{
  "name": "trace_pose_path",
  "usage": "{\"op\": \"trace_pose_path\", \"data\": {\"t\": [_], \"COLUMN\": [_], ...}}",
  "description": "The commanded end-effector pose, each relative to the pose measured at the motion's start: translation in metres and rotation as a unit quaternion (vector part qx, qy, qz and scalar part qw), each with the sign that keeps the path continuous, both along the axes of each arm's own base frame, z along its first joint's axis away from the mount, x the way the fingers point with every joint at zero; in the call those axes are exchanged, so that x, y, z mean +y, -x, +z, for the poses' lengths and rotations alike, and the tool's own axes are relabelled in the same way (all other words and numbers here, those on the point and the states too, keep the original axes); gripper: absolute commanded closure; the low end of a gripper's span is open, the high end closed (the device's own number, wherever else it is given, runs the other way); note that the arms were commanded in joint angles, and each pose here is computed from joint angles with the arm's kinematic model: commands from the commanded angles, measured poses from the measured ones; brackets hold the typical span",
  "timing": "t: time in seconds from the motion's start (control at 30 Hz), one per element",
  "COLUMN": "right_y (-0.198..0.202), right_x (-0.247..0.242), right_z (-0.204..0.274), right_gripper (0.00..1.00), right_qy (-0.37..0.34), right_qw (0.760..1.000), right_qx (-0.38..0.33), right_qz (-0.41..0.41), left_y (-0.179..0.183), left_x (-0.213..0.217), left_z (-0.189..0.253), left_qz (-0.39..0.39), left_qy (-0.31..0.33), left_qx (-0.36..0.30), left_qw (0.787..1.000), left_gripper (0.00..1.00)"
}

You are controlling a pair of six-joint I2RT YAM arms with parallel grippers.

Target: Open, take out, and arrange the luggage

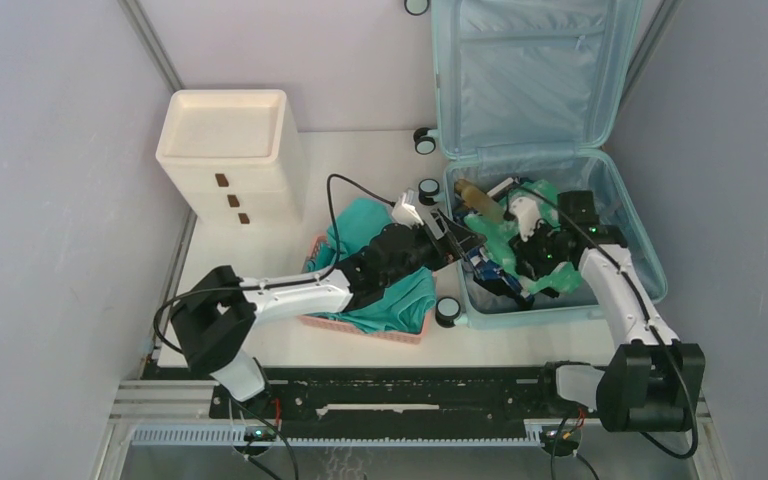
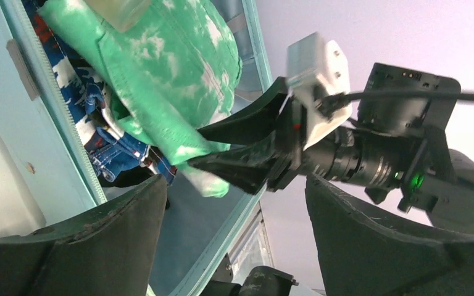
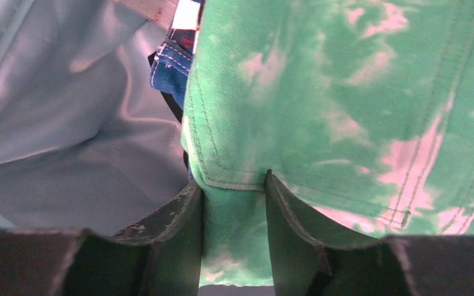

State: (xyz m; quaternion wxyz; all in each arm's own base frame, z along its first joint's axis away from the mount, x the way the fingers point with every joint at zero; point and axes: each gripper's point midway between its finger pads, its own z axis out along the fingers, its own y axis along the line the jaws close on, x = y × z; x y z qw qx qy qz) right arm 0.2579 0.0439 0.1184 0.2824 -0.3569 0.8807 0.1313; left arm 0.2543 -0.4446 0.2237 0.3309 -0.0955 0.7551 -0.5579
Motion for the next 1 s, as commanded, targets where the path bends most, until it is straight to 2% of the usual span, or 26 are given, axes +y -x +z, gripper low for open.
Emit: {"op": "trace_pose_path", "data": {"t": [0.0,0.17,0.3,0.4,0.47,0.57,0.63,0.7,0.87,0.97], "right_y": [-0.014,-0.022,-0.024,-0.034,-0.039,-0.041,-0.041,-0.04,-0.039,-0.039], "right_x": [-0.002,-0.003,0.002,-0.002,-0.004,-0.004,-0.004,-0.003,0.0,-0.004], "right_z": [-0.002,-0.005,-0.006,-0.007,-0.007,-0.007,-0.009,-0.013,-0.033,-0.046], "right_gripper": [0.5,0.31,0.25,0.26,0.31,0.47,0.52,0.5,0.34,0.34], "right_qy": [0.09,0.148,0.158,0.182,0.188,0.189,0.19,0.191,0.199,0.223], "right_qw": [0.994,0.984,0.981,0.976,0.974,0.973,0.973,0.974,0.974,0.97], "right_qx": [-0.06,-0.096,-0.108,-0.123,-0.129,-0.132,-0.129,-0.121,-0.102,-0.094], "right_qz": [0.008,0.012,0.023,0.016,0.013,0.016,0.02,0.025,0.037,0.035], "left_y": [-0.002,0.002,0.006,0.008,0.01,0.012,0.012,0.013,0.015,0.016], "left_x": [0.008,0.02,0.027,0.029,0.031,0.036,0.039,0.041,0.043,0.045], "left_z": [0.05,0.042,0.034,0.031,0.031,0.028,0.025,0.023,0.021,0.02], "left_qz": [0.011,0.014,0.015,0.012,0.01,0.012,0.014,0.016,0.012,0.013], "left_qy": [0.027,0.011,-0.001,-0.004,-0.004,-0.008,-0.012,-0.014,-0.016,-0.017], "left_qx": [-0.064,-0.071,-0.073,-0.074,-0.074,-0.074,-0.075,-0.075,-0.075,-0.074], "left_qw": [0.998,0.997,0.997,0.997,0.997,0.997,0.997,0.997,0.997,0.997], "left_gripper": [0.14,0.14,0.14,0.14,0.14,0.14,0.14,0.14,0.14,0.14]}}
